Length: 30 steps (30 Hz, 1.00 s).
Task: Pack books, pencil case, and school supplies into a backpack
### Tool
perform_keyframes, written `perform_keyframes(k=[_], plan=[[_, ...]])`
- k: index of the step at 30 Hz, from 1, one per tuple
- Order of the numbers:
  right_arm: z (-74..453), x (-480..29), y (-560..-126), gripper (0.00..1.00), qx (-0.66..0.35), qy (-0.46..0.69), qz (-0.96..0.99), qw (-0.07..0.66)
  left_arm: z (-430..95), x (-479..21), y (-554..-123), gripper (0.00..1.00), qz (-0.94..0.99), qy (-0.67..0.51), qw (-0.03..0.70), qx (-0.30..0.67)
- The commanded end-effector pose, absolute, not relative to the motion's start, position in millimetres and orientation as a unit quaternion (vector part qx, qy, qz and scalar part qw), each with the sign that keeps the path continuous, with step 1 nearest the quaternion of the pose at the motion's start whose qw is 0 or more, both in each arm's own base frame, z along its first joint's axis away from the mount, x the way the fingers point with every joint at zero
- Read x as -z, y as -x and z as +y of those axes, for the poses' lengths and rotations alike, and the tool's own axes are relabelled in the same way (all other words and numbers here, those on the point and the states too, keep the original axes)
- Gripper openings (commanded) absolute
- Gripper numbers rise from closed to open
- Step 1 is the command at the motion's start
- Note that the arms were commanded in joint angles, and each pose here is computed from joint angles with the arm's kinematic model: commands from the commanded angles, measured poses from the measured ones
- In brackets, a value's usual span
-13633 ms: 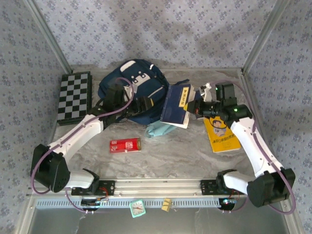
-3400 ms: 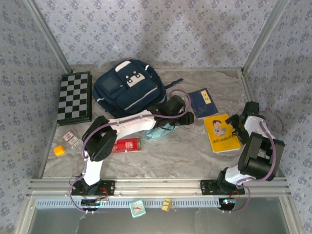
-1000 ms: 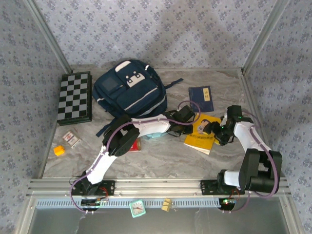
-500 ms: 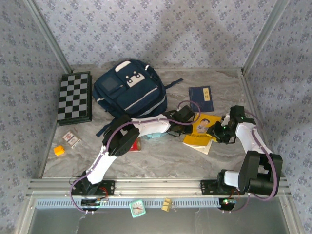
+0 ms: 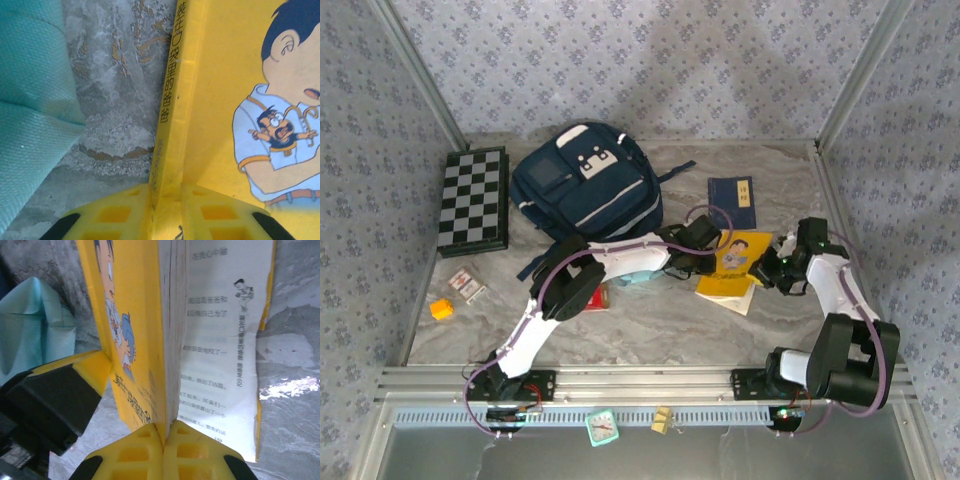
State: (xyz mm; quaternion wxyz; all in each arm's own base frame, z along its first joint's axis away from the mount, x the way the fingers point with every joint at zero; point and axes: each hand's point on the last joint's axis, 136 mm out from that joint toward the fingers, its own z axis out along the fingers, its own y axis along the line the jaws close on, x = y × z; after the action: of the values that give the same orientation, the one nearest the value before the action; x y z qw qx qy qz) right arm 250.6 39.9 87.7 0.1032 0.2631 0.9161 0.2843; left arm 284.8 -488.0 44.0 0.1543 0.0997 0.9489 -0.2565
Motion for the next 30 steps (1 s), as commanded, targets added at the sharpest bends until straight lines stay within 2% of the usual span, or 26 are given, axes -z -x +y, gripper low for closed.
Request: perform_keyframes(k=[1,4,6,10,16,20,30], plan=[[40,-109,-253,0.0,-0.307,-0.261,0.906,0.132,-491,-95,-280,0.28,0.935,-0.115,0.17,0.289],[39,-130,-257,0.0,-0.313,-0.253,0.902,0.159,-477,-125,-283,0.35,0.926,-0.106,0.181,0.312],[40,-146,-260,0.0,-0.318,-0.245,0.899,0.178,-464,-141,-285,0.44,0.923,-0.1,0.187,0.322],[45,-185,-268,0.0,-0.334,-0.219,0.887,0.23,-434,-175,-290,0.56,0.911,-0.08,0.197,0.353],[76,-248,-282,0.0,-0.389,-0.135,0.865,0.287,-390,-224,-305,0.76,0.877,-0.042,0.201,0.435],[107,-277,-292,0.0,-0.436,-0.076,0.846,0.296,-370,-251,-314,0.9,0.845,-0.031,0.211,0.491],[168,-320,-307,0.0,-0.527,0.043,0.792,0.305,-373,-299,-315,0.92,0.78,-0.092,0.243,0.569]])
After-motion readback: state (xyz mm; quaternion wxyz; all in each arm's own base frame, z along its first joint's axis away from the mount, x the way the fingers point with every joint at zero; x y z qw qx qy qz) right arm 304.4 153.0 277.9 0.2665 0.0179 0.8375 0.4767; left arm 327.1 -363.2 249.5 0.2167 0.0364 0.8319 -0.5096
